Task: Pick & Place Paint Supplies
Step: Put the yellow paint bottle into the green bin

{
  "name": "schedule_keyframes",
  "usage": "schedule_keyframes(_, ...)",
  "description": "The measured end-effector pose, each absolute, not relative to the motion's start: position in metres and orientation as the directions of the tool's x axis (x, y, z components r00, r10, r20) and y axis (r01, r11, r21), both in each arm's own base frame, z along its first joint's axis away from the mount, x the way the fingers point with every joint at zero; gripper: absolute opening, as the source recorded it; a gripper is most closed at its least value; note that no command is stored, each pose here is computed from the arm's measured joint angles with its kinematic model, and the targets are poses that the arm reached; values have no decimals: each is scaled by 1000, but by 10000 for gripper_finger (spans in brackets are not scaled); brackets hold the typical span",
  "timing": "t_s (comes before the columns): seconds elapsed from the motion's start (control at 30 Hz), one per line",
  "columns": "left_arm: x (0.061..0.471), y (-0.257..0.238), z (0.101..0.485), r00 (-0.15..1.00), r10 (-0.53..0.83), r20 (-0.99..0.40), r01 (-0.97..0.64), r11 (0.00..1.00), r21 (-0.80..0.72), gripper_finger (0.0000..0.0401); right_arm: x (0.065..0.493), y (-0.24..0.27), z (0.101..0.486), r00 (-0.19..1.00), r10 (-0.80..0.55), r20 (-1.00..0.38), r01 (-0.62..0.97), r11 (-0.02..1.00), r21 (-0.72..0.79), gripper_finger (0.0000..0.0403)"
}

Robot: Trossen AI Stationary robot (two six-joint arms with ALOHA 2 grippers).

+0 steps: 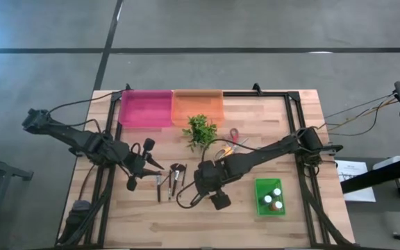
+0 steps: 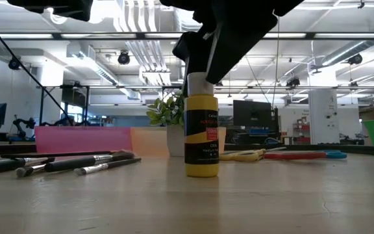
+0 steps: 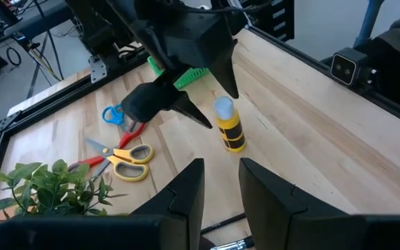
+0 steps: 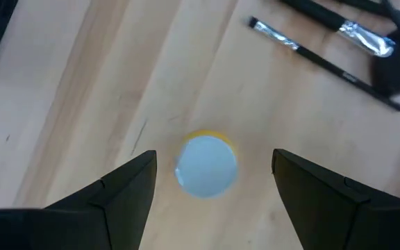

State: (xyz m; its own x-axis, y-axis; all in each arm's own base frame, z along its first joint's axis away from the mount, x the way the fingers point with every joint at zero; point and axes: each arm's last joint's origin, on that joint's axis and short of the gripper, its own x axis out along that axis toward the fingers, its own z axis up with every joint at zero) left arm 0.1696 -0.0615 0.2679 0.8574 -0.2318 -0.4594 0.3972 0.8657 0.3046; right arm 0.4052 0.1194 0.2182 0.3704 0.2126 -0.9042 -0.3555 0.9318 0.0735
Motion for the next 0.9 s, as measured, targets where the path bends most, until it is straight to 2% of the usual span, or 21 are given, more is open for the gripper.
schedule_keyframes(0.73, 170, -61, 268, 858, -232, -458, 397, 866, 305, 99, 405, 121, 215, 380, 217, -899, -350, 934, 77, 282)
schedule_keyframes(0.9, 170, -61, 268, 858, -232, -458, 397, 866, 305, 99, 405, 121, 214, 380, 216, -900, -353, 933, 75, 243)
